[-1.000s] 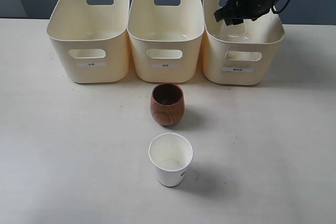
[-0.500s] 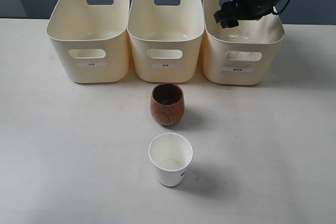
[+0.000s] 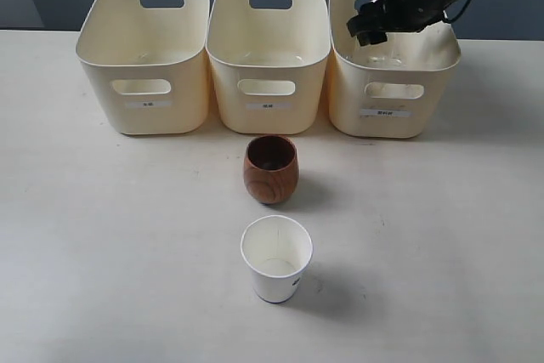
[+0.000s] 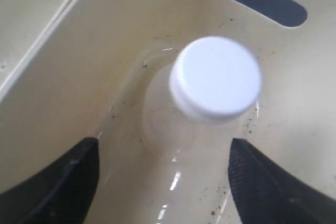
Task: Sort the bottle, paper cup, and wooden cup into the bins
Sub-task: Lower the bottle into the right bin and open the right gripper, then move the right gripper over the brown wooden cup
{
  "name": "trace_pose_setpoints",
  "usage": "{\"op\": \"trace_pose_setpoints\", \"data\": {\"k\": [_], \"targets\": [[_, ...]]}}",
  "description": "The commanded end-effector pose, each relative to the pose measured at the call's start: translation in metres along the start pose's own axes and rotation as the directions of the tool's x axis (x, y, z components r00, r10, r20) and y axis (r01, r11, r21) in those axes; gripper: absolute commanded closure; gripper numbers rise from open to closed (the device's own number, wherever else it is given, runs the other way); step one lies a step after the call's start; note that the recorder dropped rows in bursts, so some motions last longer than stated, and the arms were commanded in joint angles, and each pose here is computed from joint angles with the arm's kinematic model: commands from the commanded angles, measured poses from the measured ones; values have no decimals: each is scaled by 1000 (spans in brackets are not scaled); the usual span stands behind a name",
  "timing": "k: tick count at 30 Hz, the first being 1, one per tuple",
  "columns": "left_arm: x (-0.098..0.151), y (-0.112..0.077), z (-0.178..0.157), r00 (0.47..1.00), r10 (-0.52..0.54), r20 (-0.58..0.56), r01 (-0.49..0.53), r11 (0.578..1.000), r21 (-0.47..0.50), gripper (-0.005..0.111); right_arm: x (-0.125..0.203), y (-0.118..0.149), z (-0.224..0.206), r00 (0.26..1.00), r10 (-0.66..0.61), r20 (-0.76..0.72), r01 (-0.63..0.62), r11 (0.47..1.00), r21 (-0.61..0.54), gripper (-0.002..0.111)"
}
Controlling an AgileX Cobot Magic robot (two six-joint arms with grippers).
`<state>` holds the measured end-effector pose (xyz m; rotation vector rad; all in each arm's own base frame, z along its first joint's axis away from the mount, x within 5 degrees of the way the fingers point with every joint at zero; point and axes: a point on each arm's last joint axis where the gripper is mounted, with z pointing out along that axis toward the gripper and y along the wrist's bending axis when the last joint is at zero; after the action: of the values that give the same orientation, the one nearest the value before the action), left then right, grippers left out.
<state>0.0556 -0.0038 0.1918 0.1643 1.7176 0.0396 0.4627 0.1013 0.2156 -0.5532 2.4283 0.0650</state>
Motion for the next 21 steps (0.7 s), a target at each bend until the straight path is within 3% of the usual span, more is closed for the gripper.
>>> {"op": "trace_pose_setpoints", "data": {"k": [1, 15, 21], "targets": [[0, 0, 0, 1000, -1, 2, 1, 1000, 3, 107, -12, -4, -31, 999, 11, 41, -11, 1000, 12, 42], [0, 0, 0, 1000, -1, 2, 1, 1000, 3, 107, -18, 11, -146, 1000, -28, -13, 27, 999, -47, 42], [0, 0, 0, 1000, -1, 2, 1, 1000, 3, 107, -17, 46, -200, 993, -118, 12, 119, 983, -143, 42]]}}
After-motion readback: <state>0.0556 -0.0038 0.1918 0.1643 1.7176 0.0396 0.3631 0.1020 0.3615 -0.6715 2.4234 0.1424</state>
